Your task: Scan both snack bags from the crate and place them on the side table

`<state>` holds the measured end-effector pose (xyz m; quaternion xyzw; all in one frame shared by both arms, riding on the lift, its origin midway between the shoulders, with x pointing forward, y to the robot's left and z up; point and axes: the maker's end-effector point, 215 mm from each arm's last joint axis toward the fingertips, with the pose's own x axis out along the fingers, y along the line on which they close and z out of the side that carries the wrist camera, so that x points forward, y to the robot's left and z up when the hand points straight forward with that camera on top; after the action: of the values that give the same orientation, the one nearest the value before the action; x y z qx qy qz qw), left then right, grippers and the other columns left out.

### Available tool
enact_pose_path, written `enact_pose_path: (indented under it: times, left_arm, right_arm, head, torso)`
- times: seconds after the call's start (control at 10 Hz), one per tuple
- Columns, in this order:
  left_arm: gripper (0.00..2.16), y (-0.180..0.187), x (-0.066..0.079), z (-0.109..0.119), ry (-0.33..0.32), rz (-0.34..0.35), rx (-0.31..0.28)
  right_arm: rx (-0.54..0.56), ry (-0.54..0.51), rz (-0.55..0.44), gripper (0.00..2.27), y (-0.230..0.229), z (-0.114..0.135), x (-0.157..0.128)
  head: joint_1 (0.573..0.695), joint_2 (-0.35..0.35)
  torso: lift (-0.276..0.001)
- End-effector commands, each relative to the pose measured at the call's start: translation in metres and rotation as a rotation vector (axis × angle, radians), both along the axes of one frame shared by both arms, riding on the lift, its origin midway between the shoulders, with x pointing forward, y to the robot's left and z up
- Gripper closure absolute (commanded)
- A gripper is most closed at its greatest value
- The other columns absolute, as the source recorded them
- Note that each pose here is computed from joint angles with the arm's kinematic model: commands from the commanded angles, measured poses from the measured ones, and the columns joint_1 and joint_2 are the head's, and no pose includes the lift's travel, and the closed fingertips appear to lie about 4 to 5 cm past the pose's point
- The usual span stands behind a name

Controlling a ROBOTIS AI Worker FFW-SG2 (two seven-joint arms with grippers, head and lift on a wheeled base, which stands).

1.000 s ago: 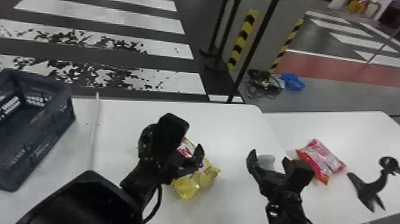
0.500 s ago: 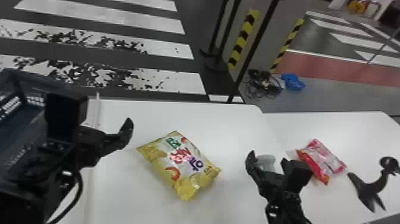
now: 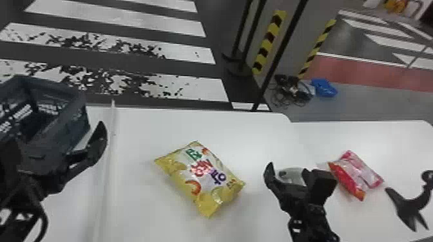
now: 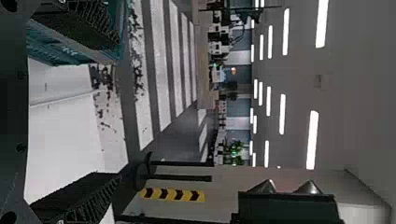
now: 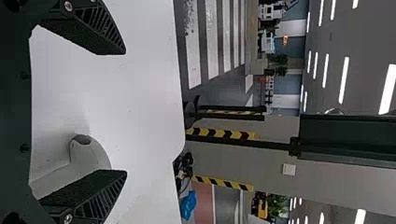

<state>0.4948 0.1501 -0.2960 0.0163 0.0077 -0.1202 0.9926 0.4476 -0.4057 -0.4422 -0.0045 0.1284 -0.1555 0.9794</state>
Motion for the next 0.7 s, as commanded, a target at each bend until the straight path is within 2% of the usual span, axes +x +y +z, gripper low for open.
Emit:
enact_pose_path:
  times: [0.0,0.1,0.3,0.6]
  left_arm:
    - [0.02,0.009,-0.017,0.013,-0.115,0.006,-0.022]
    - [0.02,0.011,-0.027,0.009,-0.126,0.012,-0.027]
    - [0.02,0.020,-0.044,-0.012,-0.088,0.032,-0.032]
    - [0.02,0.034,-0.059,-0.030,-0.056,0.059,-0.038]
  right_arm:
    - [0.008,0.033,0.026,0.08,0.009,-0.007,0.001]
    - [0.020,0.063,0.049,0.08,0.016,-0.012,0.001]
    - [0.062,0.156,0.111,0.08,0.031,-0.025,-0.002]
    - [0.253,0.392,0.258,0.06,0.077,-0.052,-0.034]
  head:
    - [0.695,-0.299]
    - [0.695,-0.289]
    - [0.695,-0.268]
    - [0.695,-0.226]
  torso:
    - [-0.095]
    - [-0.095]
    - [-0.095]
    - [-0.095]
